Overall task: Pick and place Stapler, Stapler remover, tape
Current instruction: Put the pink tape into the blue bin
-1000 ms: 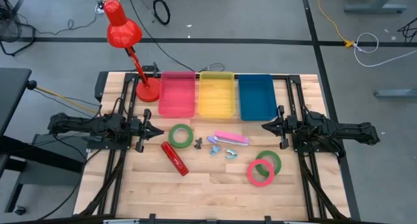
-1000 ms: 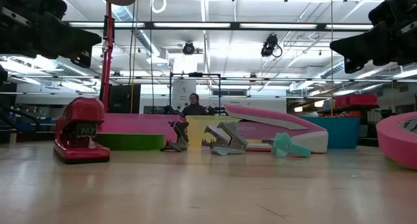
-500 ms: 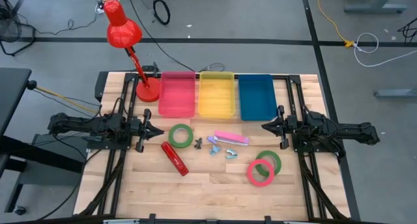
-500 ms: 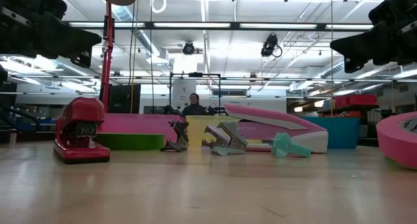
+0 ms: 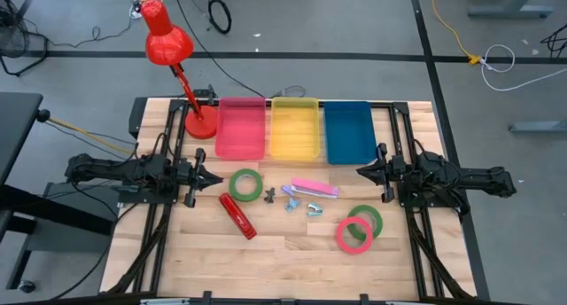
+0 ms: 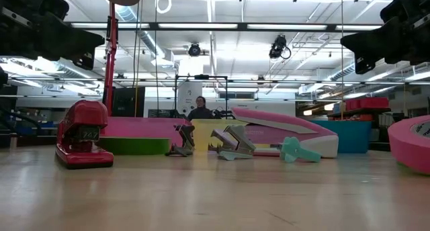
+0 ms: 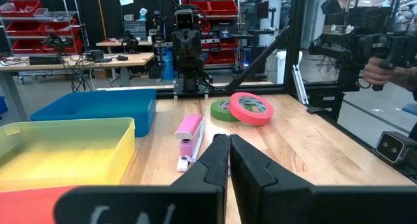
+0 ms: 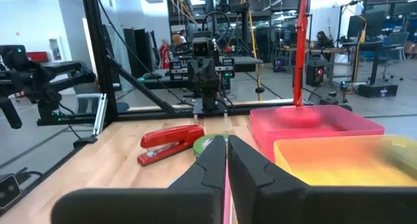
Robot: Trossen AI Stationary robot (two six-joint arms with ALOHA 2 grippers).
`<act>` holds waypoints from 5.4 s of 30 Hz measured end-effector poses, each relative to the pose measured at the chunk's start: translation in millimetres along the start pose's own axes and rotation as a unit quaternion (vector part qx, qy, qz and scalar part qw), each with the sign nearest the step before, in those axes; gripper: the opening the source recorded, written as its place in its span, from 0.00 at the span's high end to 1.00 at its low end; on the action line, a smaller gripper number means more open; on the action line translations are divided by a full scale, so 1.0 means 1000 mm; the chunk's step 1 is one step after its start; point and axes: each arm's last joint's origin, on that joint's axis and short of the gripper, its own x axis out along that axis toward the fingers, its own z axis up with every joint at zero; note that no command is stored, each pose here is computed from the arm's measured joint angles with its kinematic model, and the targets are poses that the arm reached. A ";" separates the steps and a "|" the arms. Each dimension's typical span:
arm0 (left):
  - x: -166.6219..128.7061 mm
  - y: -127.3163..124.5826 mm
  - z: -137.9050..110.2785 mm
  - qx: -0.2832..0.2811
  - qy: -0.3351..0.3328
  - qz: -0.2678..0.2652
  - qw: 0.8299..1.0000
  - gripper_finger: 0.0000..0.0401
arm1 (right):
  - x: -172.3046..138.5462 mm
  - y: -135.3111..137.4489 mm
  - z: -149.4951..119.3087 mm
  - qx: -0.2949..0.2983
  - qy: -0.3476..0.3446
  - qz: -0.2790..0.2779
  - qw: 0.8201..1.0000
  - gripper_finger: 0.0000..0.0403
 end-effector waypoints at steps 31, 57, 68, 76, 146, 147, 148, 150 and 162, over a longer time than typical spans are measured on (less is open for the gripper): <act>0.000 0.000 0.000 0.000 0.000 0.000 1.000 0.95 | -0.016 0.003 0.129 0.013 -0.061 -0.063 0.996 0.95; 0.000 0.000 0.000 0.000 0.000 0.000 1.000 0.95 | 0.005 0.014 0.288 0.001 -0.017 0.020 1.000 0.95; 0.000 0.000 0.000 0.000 0.000 0.000 1.000 0.95 | 0.029 0.014 0.274 0.015 0.063 0.037 0.997 0.95; 0.000 0.000 0.000 0.000 0.000 0.000 1.000 0.95 | 0.039 0.013 0.259 0.028 0.133 0.032 0.990 0.95; 0.000 0.000 0.000 0.000 0.000 0.000 1.000 0.95 | 0.096 0.098 0.087 0.098 0.535 0.120 0.831 1.00; 0.000 0.000 0.000 0.000 0.000 0.000 1.000 0.95 | 0.097 0.099 0.085 0.096 0.540 0.118 0.828 1.00; 0.000 0.000 0.000 0.000 0.000 0.000 1.000 0.95 | 0.099 0.099 0.083 0.094 0.545 0.116 0.825 1.00; 0.000 0.000 0.000 0.000 0.000 0.000 1.000 0.95 | 0.102 0.101 0.077 0.090 0.555 0.112 0.819 1.00; 0.000 0.000 0.000 0.000 0.000 0.000 1.000 0.95 | 0.114 0.104 0.051 0.061 0.610 0.077 0.786 0.96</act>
